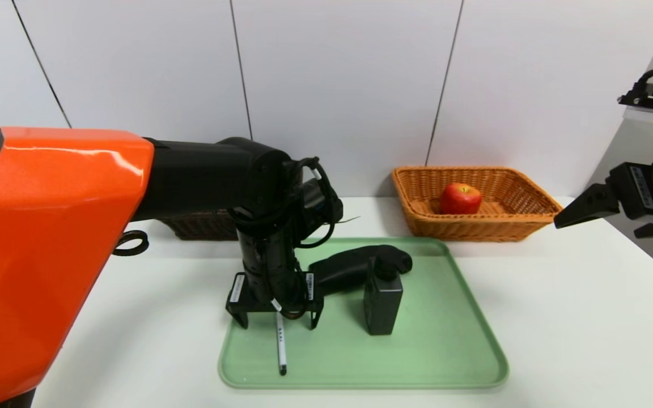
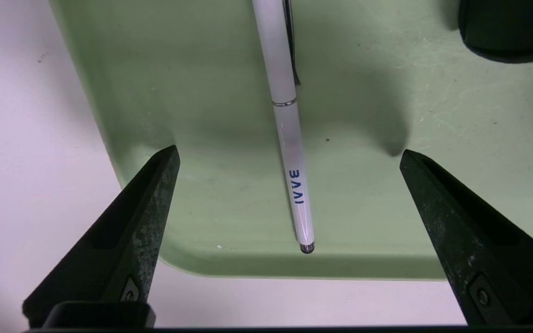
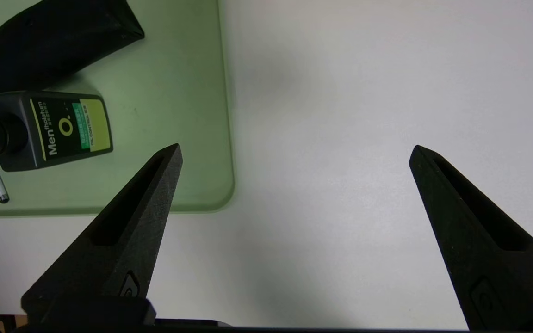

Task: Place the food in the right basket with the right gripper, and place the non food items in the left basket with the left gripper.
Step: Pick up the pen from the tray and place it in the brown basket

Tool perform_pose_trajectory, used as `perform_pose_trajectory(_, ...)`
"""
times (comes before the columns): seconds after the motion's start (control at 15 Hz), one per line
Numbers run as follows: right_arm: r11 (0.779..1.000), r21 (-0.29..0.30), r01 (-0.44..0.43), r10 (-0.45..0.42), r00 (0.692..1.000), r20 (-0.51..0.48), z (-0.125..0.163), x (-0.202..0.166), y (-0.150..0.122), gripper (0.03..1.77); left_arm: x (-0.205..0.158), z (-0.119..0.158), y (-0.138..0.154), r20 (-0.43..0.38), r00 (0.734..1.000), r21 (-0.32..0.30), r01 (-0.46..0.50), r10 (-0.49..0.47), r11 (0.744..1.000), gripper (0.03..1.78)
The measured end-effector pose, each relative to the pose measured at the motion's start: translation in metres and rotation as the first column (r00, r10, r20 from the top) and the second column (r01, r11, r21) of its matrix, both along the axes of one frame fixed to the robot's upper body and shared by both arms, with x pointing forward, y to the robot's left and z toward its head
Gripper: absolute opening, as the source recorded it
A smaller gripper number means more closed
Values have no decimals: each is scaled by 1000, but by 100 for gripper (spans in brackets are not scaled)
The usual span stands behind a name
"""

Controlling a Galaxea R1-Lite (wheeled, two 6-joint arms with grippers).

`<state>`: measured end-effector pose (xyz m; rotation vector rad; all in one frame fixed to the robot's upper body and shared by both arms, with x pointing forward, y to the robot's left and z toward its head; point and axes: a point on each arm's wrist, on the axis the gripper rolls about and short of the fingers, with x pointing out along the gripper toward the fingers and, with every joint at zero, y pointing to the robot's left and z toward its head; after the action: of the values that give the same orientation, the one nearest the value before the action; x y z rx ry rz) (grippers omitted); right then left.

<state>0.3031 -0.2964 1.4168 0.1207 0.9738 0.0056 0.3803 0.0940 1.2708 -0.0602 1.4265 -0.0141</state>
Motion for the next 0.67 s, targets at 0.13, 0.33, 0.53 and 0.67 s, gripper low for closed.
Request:
perform_pose_trajectory(0.13, 1000, -1, -1, 1, 1000, -2, -1, 1, 0, 169, 0, 0, 0, -1, 1000, 1, -1, 1, 1000, 169)
perform_pose_trajectory(0.33, 1000, -1, -1, 1, 1000, -3, -1, 1, 0, 169, 0, 0, 0, -1, 1000, 1, 0, 0, 1000, 169)
perform_pose_trajectory(0.53, 1000, -1, -1, 1, 1000, -2, 0, 0, 0, 169, 0, -1, -1, -2, 1000, 2, 2, -2, 1000, 169)
perform_pose_trajectory(0.67, 1000, 0, -1, 1, 1000, 0, 0, 0, 0, 169, 0, -1, -1, -4, 1000, 2, 2, -2, 1000, 169)
